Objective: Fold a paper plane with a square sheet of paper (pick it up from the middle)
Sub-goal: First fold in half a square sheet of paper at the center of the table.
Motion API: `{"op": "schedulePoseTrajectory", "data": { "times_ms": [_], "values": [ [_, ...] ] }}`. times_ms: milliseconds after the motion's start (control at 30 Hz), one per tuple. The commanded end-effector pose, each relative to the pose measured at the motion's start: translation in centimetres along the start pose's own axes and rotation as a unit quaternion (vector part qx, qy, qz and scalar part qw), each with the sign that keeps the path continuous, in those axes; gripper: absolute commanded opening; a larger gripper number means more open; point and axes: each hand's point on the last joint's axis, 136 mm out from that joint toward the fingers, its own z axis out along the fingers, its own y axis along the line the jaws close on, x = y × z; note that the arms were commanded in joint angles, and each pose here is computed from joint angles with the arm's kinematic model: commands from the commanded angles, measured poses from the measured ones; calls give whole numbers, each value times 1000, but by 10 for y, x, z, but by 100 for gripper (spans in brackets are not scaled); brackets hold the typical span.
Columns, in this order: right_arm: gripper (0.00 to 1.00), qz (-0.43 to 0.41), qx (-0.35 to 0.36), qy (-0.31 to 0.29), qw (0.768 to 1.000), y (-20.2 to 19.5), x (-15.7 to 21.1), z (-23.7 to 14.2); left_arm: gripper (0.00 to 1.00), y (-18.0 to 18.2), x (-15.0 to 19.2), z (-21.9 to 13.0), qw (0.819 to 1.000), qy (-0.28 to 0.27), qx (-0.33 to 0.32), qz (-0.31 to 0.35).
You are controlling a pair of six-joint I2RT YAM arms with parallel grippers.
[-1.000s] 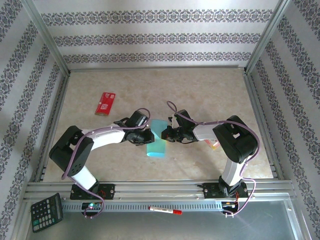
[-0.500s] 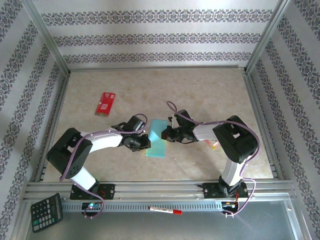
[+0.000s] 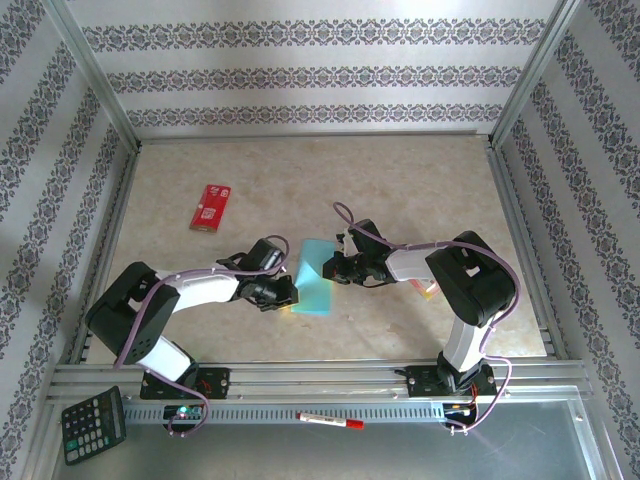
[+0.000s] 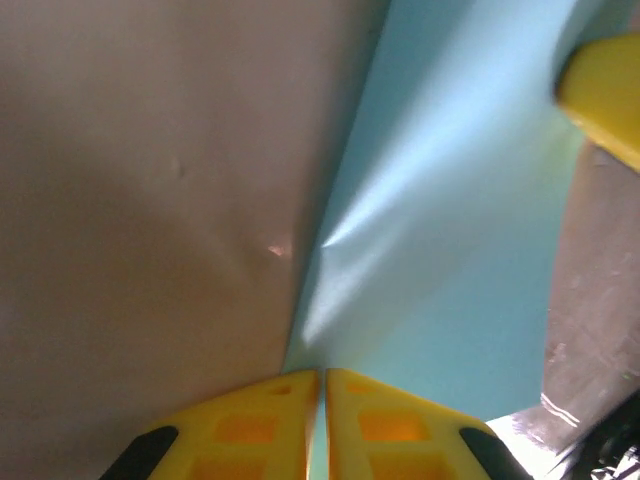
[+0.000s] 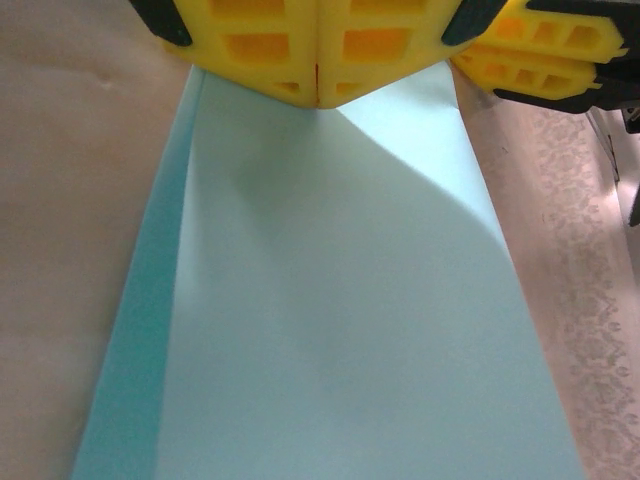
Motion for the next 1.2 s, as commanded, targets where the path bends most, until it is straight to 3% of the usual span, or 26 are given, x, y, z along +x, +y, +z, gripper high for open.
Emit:
{"op": "schedulePoseTrajectory", "data": {
  "times_ms": [0, 167, 267, 667, 933, 1167],
  "values": [
    [0, 52, 134, 40, 989, -77, 38, 3, 13, 14, 14, 6, 1000, 18, -8, -22],
    [0, 53, 134, 40, 989, -77, 39, 3, 14, -15, 12, -6, 998, 2, 64, -16],
    [0, 52, 134, 40, 989, -77, 39, 3, 14, -18, 12, -8, 997, 0, 71, -12],
    [0, 53, 136, 41, 988, -80, 41, 1, 14, 29, 19, -10, 999, 11, -52, -11],
    [0, 52, 135, 39, 989, -78, 39, 0, 18, -39, -12, -35, 997, -36, 51, 46],
    [0, 53, 134, 37, 989, -77, 38, 0, 12, -62, -62, -22, 995, -48, 73, 45]
  ]
}}
